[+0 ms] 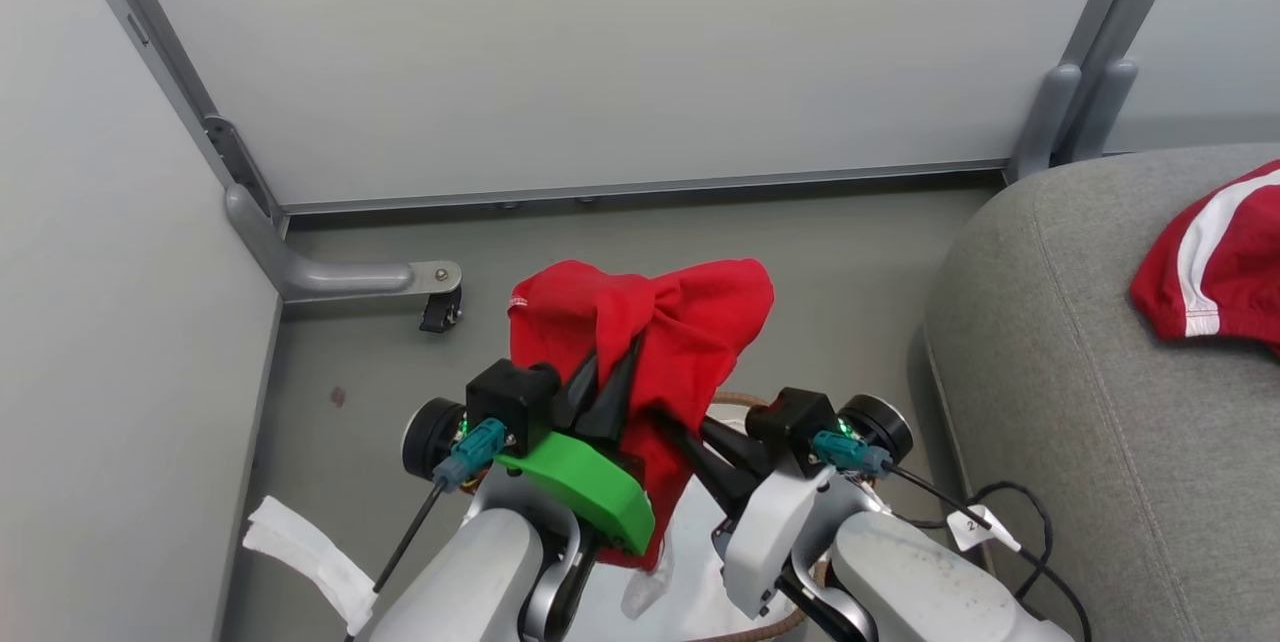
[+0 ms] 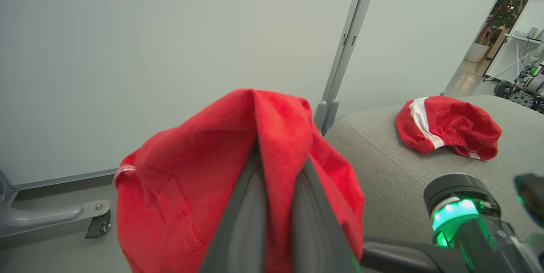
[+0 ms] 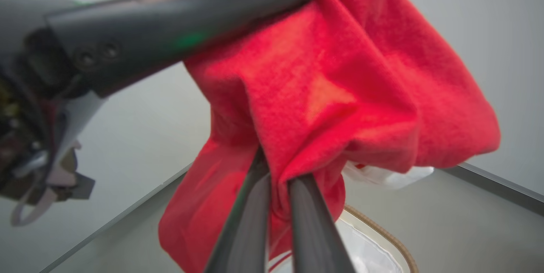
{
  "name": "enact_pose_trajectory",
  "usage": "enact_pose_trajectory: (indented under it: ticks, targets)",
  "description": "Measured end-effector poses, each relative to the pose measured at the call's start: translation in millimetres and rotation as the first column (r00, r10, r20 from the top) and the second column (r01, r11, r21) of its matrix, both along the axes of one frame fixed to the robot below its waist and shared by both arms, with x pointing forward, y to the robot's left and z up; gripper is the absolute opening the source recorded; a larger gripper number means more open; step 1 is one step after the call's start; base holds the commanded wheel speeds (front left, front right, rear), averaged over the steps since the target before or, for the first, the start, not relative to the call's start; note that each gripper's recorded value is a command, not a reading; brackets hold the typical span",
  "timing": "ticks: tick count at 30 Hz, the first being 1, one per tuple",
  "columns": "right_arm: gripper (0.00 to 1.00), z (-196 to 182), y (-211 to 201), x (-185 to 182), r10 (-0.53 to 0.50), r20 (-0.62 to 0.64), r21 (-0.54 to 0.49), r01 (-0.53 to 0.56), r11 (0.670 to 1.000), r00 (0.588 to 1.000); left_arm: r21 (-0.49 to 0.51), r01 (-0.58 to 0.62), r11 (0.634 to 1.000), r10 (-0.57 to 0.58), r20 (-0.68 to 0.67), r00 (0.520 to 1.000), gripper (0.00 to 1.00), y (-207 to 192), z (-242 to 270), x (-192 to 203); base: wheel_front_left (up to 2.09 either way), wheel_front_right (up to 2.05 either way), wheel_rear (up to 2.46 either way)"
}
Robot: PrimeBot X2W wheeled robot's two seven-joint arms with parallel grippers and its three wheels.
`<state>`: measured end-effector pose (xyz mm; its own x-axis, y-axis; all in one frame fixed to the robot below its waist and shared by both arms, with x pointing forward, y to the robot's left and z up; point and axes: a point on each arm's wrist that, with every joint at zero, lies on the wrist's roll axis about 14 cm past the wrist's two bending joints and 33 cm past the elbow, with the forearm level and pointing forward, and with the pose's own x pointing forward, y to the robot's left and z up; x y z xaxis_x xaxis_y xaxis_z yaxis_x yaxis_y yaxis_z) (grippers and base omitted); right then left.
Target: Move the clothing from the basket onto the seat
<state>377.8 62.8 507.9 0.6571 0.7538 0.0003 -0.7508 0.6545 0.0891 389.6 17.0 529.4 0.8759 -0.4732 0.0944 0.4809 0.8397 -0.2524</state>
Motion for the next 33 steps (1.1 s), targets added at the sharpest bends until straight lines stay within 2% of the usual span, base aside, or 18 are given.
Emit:
enact_pose_trajectory:
  ticks: [10,17,19,20,25,33]
  targets:
    - [0.0,-26.2,-31.0,-0.9,-0.107,-0.049,-0.03,0.105,0.994,0.993,0.004,-0.012,1.0,0.013,-0.021,1.0,0.0,0.9,-5.0,2.6,0.0,0.0,0.0]
    - [0.0,-26.8,-61.3,6.1,-0.207,-0.049,-0.009,0.207,0.978,0.977,-0.004,-0.013,1.0,0.013,-0.038,0.999,0.0,-1.6,-10.1,4.7,0.0,0.0,0.0]
    - [0.0,-22.2,-69.1,8.3,-0.235,-0.04,0.009,0.236,0.972,0.971,-0.001,-0.016,1.0,0.016,-0.044,0.999,0.49,-1.7,-12.8,5.6,0.0,0.0,0.0]
    - [0.0,-18.4,-74.6,10.0,-0.255,-0.032,0.021,0.255,0.967,0.966,-0.003,-0.016,1.0,0.016,-0.053,0.998,1.0,-2.3,-15.2,5.3,0.0,0.0,0.0]
    - [0.0,-8.6,-112.5,13.0,-0.367,-0.004,0.052,0.367,0.929,0.93,0.01,-0.038,0.999,0.039,-0.046,0.998,1.0,3.9,-16.9,14.1,0.0,0.0,0.0]
    - [0.0,26.4,-156.6,11.9,-0.498,0.074,0.133,0.486,0.864,0.864,0.021,0.028,0.999,-0.027,-0.066,0.997,1.0,-19.2,-29.1,16.5,0.0,0.0,0.0]
